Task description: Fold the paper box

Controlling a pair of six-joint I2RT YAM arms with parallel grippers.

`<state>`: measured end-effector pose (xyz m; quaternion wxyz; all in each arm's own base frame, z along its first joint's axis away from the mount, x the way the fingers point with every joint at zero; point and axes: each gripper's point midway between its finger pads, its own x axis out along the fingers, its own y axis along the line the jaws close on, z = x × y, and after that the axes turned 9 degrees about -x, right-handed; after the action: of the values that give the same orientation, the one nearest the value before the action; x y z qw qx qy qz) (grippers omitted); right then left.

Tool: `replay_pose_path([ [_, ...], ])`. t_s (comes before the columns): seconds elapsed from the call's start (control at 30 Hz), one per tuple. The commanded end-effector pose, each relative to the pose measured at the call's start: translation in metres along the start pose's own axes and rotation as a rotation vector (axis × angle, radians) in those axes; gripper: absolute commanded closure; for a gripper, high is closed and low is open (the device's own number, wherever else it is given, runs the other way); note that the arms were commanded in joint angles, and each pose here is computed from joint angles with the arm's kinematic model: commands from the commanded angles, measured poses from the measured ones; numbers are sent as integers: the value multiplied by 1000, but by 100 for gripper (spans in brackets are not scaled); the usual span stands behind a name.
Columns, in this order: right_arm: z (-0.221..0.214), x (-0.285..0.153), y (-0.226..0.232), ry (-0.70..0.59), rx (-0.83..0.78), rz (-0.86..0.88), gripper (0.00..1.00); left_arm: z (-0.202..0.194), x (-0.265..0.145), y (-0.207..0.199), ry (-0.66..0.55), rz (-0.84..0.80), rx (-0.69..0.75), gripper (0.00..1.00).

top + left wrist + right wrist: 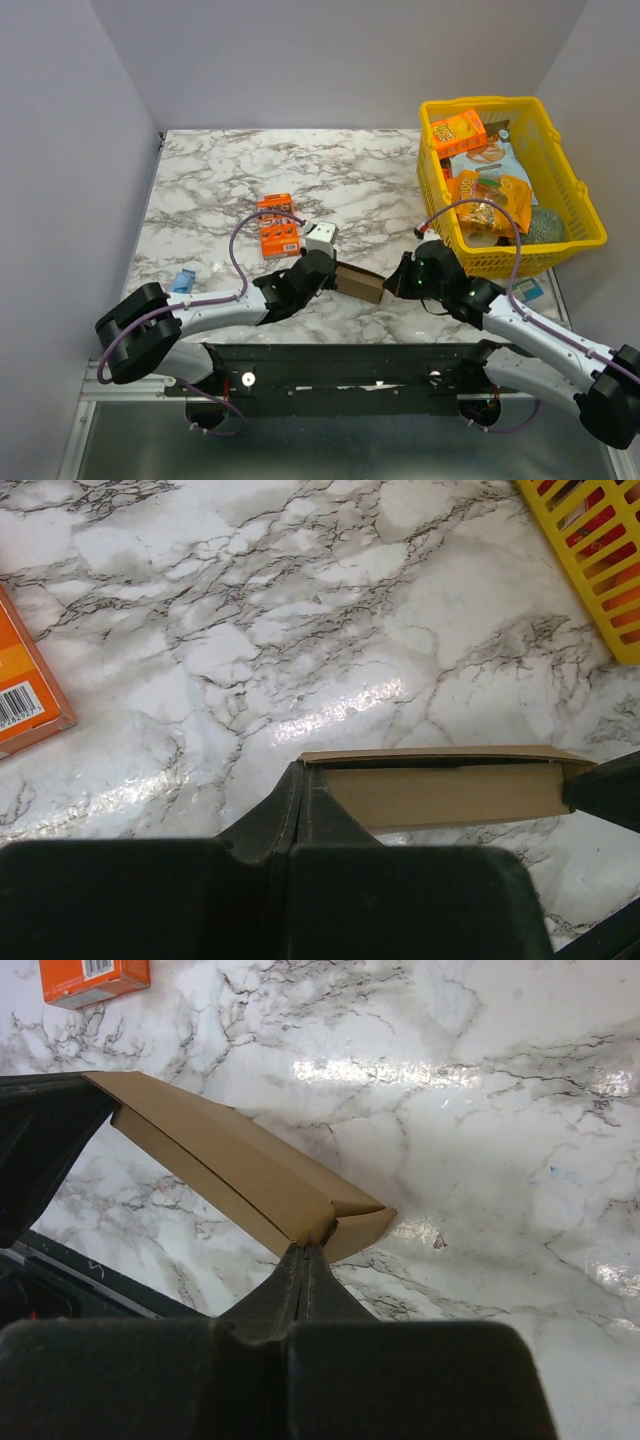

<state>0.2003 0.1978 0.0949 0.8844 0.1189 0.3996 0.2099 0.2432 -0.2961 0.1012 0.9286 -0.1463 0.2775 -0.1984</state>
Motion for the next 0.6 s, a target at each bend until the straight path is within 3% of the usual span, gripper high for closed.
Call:
replay_pose_path([
  [0.0,-65,0,-30,209,-8,-115,99,-77,-17,49,256,121,124,100],
  [0.17,-50,-9,-28,174,-47,-125,99,-75,-17,47,237,87,149,100],
  [0.2,-42,-12,-24,156,-55,-117,94,-75,-17,45,238,70,168,100],
  [0.23,-41,-15,-23,162,-78,-116,77,-75,-17,45,230,57,171,100],
  [0.3,-32,-21,-17,142,-99,-93,62,-75,-18,44,225,42,181,100],
  [0.33,-28,-24,-12,132,-117,-78,49,-75,-18,46,224,40,194,100],
  [0.43,-14,-34,-1,85,-139,-34,34,-78,-19,49,227,36,221,100],
  [0.57,14,-44,12,0,-163,-2,26,-79,-19,47,228,15,228,100],
])
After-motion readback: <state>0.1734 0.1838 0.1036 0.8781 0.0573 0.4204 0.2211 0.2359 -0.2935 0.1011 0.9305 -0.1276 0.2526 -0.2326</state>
